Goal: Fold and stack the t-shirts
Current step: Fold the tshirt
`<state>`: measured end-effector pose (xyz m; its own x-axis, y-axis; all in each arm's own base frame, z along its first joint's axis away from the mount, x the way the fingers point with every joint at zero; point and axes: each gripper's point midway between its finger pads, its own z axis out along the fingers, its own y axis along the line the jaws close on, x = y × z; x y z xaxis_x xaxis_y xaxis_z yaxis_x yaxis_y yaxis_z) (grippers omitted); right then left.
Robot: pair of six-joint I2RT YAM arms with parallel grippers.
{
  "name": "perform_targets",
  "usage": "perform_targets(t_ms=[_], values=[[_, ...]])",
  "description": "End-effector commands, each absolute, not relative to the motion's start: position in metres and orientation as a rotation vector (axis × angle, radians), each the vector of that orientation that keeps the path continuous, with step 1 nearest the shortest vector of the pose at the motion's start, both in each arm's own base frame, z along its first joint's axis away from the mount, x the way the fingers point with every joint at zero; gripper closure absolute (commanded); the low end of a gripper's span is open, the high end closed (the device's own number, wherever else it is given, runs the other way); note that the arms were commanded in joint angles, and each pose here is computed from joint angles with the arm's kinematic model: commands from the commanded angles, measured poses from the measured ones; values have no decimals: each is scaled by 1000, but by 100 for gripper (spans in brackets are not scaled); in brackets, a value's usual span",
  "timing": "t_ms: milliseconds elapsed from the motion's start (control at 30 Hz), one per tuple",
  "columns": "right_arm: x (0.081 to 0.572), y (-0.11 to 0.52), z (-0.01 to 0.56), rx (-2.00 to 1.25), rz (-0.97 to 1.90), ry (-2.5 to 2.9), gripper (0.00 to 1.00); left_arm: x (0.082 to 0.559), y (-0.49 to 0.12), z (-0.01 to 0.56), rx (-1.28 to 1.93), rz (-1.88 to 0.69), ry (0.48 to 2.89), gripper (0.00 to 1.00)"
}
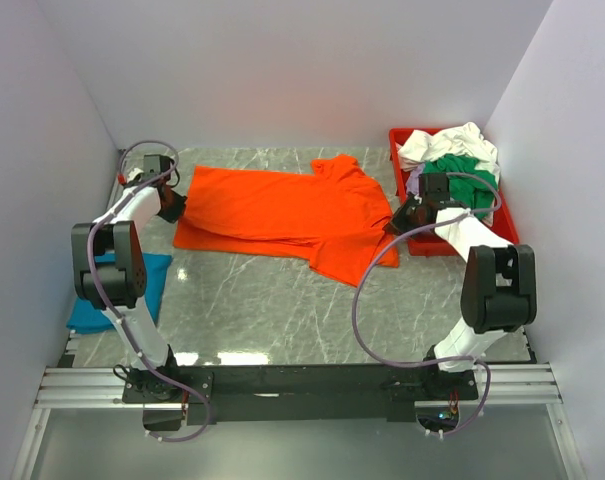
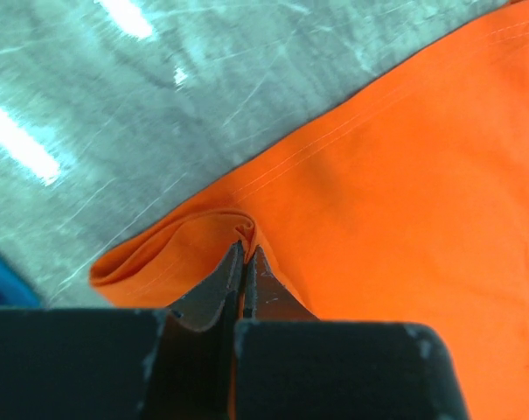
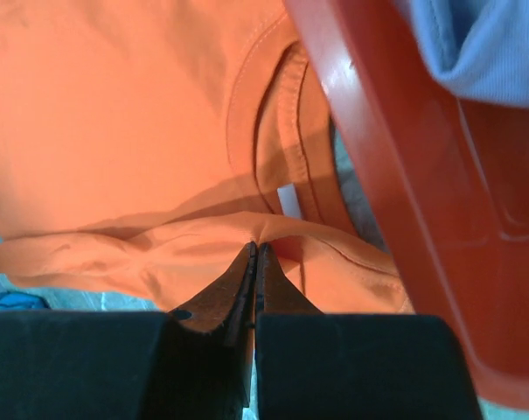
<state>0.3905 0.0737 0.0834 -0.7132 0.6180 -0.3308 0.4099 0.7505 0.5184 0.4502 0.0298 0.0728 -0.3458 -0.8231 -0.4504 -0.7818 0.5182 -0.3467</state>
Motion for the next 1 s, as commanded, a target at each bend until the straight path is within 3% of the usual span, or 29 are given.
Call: perform_targets(t_ms=[0,133,200,267,367,400,500,633,767,967], values=[[413,65,95,755,546,2400,100,472,30,87,-1243,-138,2157,99],[416,63,91,760,528,2407,100,478,29,88,-1221,-161,2157,98],[416,61,90,765,517,2411,93,481,27,86,-1212,-172,2168,91],[415,61,95,746,513,2408,58,484,26,86,-1203,-192,2174,77],[411,58,110,726,500,2375,45,482,23,90,-1187,-240,2159,61],[406,59,110,716,495,2381,43,485,22,96,-1178,-264,2133,51],[394,62,124,685,486,2350,43,475,20,104,-1188,-297,2111,38],[349,83,112,616,476,2368,44,453,16,104,-1214,-330,2081,34],[312,97,88,600,495,2382,46,443,16,115,-1217,-364,2027,25],[277,123,58,550,485,2450,48,443,11,115,-1214,-398,2027,25]])
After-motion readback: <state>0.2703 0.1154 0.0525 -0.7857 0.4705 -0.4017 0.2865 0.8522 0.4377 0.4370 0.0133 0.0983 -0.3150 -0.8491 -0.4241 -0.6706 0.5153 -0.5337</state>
